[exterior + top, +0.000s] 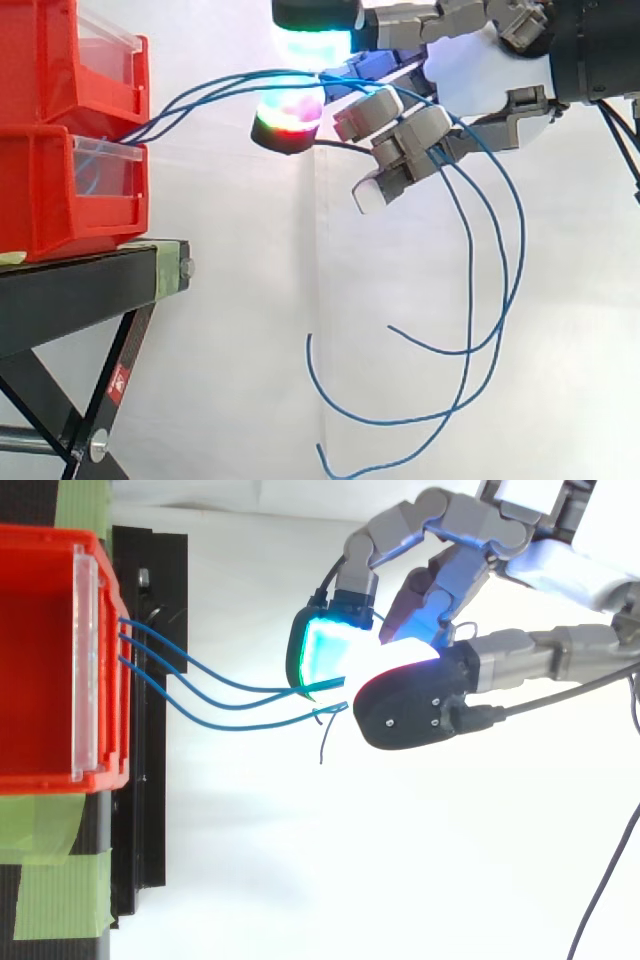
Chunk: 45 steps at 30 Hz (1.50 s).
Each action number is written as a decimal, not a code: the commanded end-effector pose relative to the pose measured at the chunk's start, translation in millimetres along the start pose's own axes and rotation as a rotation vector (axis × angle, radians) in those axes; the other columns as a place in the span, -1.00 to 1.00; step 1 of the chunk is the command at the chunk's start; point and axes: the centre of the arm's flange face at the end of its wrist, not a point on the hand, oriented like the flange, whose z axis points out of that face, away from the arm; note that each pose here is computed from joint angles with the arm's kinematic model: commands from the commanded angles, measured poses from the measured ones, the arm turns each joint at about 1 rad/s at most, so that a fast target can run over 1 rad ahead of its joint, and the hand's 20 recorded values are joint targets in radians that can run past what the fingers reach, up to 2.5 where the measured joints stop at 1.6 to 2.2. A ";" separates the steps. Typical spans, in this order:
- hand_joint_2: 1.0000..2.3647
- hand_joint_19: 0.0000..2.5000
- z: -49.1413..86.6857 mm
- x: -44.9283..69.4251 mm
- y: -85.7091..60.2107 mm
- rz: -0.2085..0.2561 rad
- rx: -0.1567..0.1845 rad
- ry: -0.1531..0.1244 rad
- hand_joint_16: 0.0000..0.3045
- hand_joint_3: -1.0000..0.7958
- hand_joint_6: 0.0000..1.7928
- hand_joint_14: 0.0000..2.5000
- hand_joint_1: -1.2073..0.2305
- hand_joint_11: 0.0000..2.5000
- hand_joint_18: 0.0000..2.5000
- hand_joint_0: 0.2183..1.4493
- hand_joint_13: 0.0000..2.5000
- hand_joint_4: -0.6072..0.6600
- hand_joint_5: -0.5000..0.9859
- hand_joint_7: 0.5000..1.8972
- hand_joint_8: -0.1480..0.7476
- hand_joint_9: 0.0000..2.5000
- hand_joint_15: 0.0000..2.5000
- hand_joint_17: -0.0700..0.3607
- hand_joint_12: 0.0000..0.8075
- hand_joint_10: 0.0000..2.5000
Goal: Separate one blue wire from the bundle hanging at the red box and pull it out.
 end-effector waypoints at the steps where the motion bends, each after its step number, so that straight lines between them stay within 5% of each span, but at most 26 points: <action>1: -0.98 -0.45 -0.1 -0.4 0.6 0.001 -0.001 -0.001 -0.67 -0.21 0.03 -0.63 -0.27 0.34 -0.29 -0.36 -0.03 0.13 -0.59 -0.46 0.00 0.06 0.29 -0.16 0.02 -1.00; 12: -0.97 -0.46 -0.1 -0.4 0.6 0.001 -0.001 -0.001 -0.68 -0.06 0.05 -0.68 -0.39 0.35 -0.28 -0.32 -0.01 -0.06 -0.59 -0.38 -0.01 0.06 0.33 -0.17 0.00 -1.00; 26: -0.97 -0.46 -1.1 -0.1 -1.9 -0.004 0.011 0.003 -0.65 0.01 0.05 -0.61 -0.47 0.33 -0.29 -0.32 -0.07 0.23 -0.63 -0.52 0.04 -0.05 0.29 -0.11 0.07 -1.00; 38: -0.99 -0.47 -1.6 -0.1 -1.1 -0.003 0.012 0.000 -0.58 -0.10 0.03 -0.38 -0.11 0.27 -0.23 -0.45 -0.06 0.25 -0.59 -0.51 0.16 0.07 0.11 0.00 0.24 -0.96; 45: -0.98 -0.43 -1.1 0.2 -1.2 -0.003 0.012 0.000 -0.63 -0.18 0.02 -0.53 -0.15 0.31 -0.31 -0.51 -0.07 0.22 -0.60 -0.42 0.04 0.03 0.24 -0.09 0.08 -1.00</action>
